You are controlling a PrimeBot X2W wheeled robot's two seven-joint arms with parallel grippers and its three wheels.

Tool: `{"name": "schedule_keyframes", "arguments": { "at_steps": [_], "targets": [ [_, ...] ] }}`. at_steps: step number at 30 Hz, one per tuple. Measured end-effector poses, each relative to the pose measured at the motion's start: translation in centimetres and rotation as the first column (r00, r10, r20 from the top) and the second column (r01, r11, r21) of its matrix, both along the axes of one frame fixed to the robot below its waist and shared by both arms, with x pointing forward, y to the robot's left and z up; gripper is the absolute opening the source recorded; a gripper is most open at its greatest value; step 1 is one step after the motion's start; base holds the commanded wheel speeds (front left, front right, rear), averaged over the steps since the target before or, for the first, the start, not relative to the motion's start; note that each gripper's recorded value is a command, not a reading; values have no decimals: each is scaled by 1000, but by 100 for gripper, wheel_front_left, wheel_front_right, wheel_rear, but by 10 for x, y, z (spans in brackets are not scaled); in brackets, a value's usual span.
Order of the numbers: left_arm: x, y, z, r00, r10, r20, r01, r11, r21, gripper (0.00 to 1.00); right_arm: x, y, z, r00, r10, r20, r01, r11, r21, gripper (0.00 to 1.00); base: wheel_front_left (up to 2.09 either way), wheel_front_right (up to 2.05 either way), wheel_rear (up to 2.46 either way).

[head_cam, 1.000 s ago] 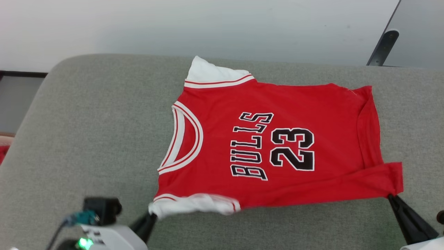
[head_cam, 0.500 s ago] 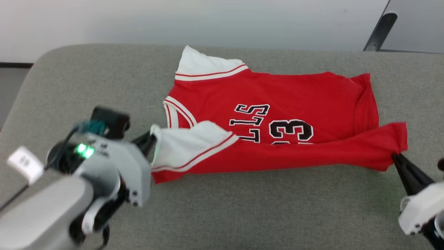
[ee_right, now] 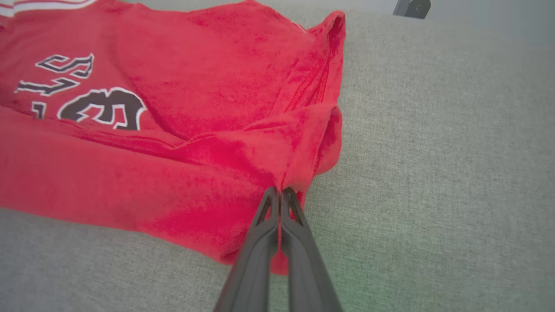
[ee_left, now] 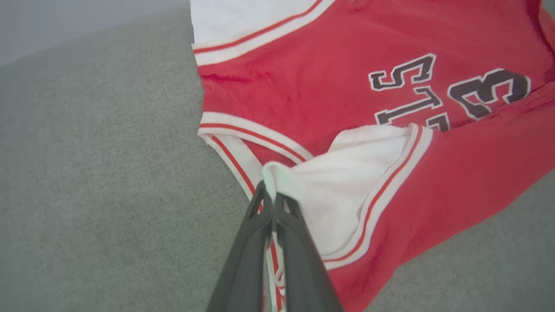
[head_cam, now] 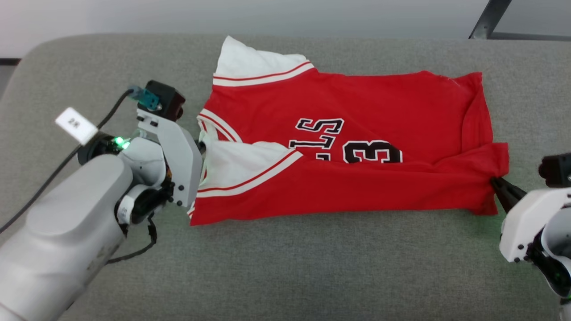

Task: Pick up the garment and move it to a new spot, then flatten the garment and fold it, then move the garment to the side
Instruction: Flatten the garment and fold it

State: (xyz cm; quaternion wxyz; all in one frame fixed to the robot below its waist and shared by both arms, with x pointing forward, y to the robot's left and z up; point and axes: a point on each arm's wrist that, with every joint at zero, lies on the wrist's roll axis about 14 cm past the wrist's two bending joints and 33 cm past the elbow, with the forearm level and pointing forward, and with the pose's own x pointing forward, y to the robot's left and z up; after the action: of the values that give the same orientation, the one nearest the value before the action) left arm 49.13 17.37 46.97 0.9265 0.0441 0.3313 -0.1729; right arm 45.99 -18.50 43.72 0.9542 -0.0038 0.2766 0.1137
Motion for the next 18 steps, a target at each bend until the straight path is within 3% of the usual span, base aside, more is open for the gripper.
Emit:
{"name": "schedule_keyframes", "arguments": {
  "at_steps": [7, 11, 12, 13, 14, 15, 16, 18],
  "targets": [
    [-2, 1, -36, 985, 17, -172, -18, 1000, -2, 2, 4, 6, -12, 996, 12, -92, -12, 1000, 5, 0, 0, 0, 0],
    [-1, 3, -41, 975, 38, -219, -40, 999, -6, 48, 8, 8, -10, 993, 19, -113, -17, 1000, 15, 0, 0, 0, 0],
    [1, 4, -40, 975, 45, -219, -47, 999, -4, 84, 8, 8, -9, 993, 22, -118, -21, 1000, 10, 24, 0, 0, 0],
    [3, 5, -38, 974, 49, -220, -51, 999, -2, 100, 9, 10, -8, 992, 28, -123, -27, 1000, 8, 44, 0, 0, 0],
    [4, 6, -36, 975, 53, -217, -55, 999, -1, 100, 9, 10, -7, 992, 31, -125, -30, 999, 12, 80, 0, 0, 0],
    [5, 6, -34, 975, 55, -216, -56, 998, 2, 100, 9, 10, -5, 991, 34, -129, -33, 999, 10, 80, 0, 0, 0],
    [6, 7, -32, 976, 57, -212, -57, 998, 3, 100, 8, 10, -5, 990, 38, -139, -39, 999, -1, 100, 0, 0, 0],
    [6, 11, -28, 977, 67, -205, -67, 998, 6, 100, 7, 8, -1, 990, 43, -137, -44, 999, -9, 100, 0, 0, 0]
  ]
}}
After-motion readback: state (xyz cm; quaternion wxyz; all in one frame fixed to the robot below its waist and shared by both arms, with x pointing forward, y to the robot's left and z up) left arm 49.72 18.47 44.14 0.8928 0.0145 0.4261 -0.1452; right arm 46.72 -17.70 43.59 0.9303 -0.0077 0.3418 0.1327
